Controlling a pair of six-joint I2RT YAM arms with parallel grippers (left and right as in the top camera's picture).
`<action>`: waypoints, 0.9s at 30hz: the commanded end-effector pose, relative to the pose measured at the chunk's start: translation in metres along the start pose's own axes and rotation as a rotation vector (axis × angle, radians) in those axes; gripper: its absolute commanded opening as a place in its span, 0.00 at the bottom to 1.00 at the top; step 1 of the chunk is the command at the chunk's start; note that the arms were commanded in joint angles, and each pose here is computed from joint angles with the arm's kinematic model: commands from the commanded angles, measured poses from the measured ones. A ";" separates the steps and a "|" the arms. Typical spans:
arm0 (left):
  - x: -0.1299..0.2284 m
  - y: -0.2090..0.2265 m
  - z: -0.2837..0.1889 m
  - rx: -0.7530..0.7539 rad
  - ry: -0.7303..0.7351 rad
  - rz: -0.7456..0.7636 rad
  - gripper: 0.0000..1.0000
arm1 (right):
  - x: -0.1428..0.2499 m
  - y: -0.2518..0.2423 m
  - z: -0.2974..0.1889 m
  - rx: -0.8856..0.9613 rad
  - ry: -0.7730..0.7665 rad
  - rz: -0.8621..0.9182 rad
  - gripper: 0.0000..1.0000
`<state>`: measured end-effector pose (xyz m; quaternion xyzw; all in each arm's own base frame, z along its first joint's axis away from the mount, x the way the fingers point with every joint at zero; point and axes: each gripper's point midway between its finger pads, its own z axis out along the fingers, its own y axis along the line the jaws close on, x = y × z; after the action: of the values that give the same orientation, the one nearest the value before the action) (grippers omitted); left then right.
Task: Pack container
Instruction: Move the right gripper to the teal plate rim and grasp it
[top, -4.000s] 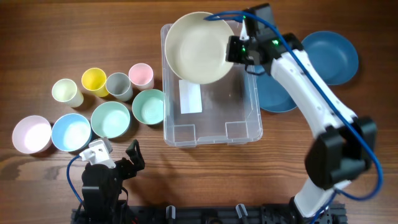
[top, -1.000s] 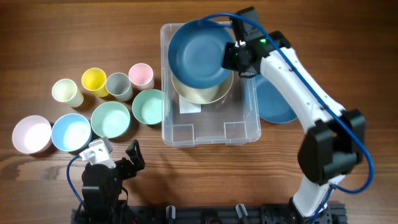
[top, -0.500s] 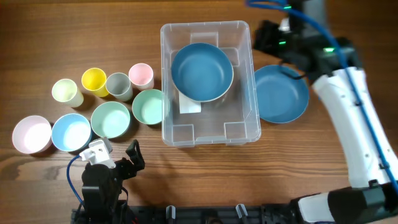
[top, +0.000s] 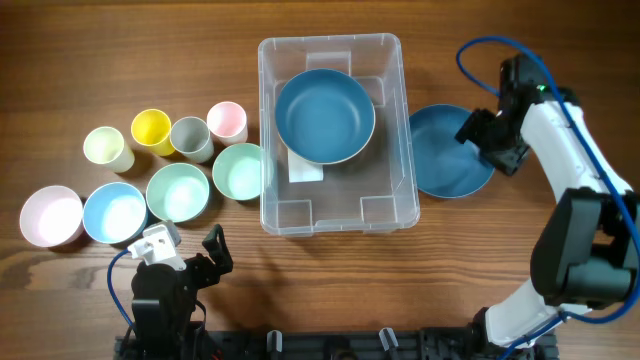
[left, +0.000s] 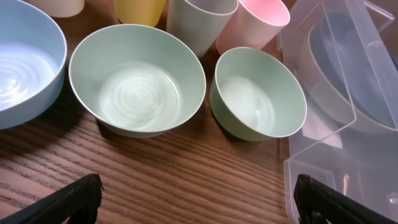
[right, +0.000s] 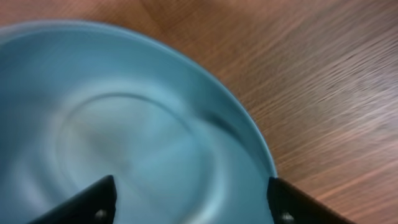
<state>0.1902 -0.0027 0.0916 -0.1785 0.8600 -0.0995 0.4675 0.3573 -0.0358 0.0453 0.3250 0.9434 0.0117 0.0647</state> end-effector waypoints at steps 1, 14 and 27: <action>-0.001 0.002 0.000 -0.005 -0.011 0.015 1.00 | 0.018 -0.005 0.020 0.000 0.054 0.098 0.61; -0.001 0.002 0.000 -0.005 -0.011 0.015 1.00 | 0.036 -0.018 0.038 0.026 0.086 0.171 0.29; -0.001 0.001 0.000 -0.005 -0.011 0.016 1.00 | 0.027 -0.015 -0.088 -0.144 -0.154 0.109 0.74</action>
<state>0.1902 -0.0027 0.0917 -0.1785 0.8599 -0.0996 0.4677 0.3260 -0.0225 0.1172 0.3491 0.9208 0.0734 0.1574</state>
